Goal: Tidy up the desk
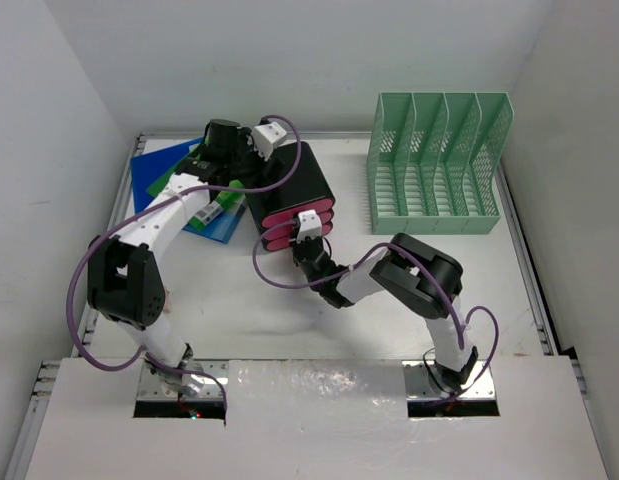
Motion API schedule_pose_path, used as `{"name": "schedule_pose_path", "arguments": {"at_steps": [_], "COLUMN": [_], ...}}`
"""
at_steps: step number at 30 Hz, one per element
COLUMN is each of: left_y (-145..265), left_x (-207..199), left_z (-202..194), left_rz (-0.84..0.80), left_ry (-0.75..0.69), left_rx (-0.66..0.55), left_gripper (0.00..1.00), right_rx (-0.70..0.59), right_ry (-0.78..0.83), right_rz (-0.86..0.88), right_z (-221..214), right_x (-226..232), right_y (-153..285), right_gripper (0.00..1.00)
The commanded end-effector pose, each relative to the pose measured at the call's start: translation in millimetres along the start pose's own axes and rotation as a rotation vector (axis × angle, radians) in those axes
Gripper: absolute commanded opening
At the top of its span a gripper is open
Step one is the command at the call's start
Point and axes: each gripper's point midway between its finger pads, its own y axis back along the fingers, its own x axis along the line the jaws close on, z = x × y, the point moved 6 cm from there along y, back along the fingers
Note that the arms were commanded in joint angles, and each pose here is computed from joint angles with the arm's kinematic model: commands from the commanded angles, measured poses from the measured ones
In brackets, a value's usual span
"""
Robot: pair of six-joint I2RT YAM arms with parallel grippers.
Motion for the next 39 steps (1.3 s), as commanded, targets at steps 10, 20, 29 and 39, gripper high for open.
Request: {"name": "schedule_pose_path", "arguments": {"at_steps": [10, 20, 29, 39], "left_y": [0, 22, 45, 129], "left_x": [-1, -5, -5, 0], "left_z": [-5, 5, 31, 41], "left_rz": [-0.018, -0.033, -0.034, 0.149], "left_ry": [-0.015, 0.010, 0.045, 0.074], "left_rx": [0.053, 0.016, -0.024, 0.020], "left_gripper": [0.75, 0.76, 0.89, 0.96], "right_rx": [0.082, 0.186, 0.187, 0.224], "right_ry": [-0.079, 0.079, 0.176, 0.230], "right_rz": [0.106, 0.143, 0.193, 0.297], "right_z": [-22, -49, -31, -35], "right_x": [-10, -9, -9, -39], "right_y": [51, 118, 132, 172], "right_gripper": [0.00, 0.07, 0.67, 0.99]}}
